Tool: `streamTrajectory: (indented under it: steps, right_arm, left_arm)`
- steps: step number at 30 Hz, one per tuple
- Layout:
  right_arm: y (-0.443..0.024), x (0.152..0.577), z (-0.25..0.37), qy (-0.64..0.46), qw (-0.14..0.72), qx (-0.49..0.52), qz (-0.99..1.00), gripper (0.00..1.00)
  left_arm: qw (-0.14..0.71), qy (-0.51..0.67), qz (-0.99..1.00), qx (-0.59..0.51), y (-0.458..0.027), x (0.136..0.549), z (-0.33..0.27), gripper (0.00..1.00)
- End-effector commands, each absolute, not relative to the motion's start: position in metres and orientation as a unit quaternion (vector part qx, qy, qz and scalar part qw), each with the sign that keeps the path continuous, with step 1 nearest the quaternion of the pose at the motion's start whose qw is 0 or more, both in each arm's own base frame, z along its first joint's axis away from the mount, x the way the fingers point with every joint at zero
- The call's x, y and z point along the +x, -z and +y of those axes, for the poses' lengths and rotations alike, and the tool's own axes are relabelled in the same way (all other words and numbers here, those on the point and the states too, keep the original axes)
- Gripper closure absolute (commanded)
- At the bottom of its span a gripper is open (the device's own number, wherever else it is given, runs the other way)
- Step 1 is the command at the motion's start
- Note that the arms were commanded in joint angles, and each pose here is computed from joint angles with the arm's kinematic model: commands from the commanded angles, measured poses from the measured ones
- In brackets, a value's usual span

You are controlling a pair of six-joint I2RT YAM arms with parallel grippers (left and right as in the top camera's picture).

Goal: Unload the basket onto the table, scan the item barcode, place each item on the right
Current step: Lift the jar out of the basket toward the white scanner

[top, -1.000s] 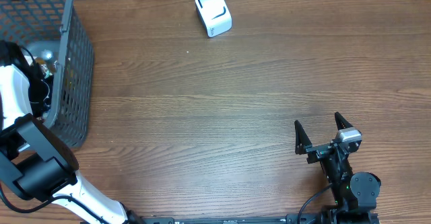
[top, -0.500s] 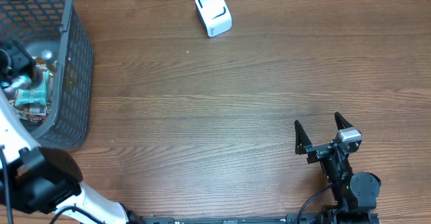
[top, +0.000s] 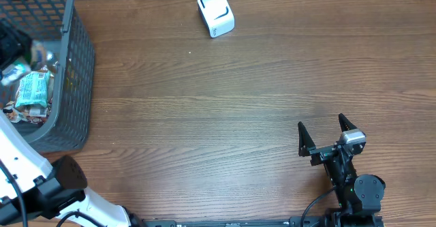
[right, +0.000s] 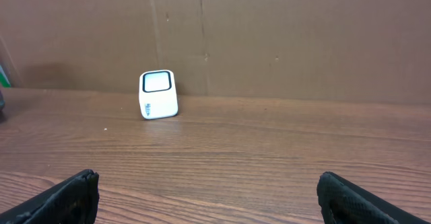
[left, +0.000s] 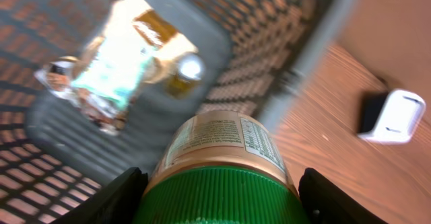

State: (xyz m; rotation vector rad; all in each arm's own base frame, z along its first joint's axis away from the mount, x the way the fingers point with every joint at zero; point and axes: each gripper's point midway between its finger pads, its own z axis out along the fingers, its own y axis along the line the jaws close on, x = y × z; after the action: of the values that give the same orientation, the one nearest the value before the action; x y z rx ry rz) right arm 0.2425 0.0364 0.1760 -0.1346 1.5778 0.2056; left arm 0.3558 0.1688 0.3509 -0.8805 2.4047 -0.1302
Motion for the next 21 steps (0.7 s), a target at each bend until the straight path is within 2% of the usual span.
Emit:
streamTrajectory:
  steps: [1,15,21]
  right_arm:
    - [-0.174,0.243,0.036,-0.090,0.700,-0.060,0.706,0.00]
    - [-0.174,0.243,0.036,-0.090,0.700,-0.060,0.706,0.00]
    - [-0.174,0.243,0.036,-0.090,0.699,-0.060,0.706,0.00]
  left_arm:
    - [0.309,0.094,0.904,-0.281,-0.378,0.356,0.121,0.67]
    - [0.284,0.097,0.943,-0.147,-0.371,0.375,0.007,0.68]
    - [0.207,0.076,0.971,-0.098,-0.326,0.369,-0.045,0.67]
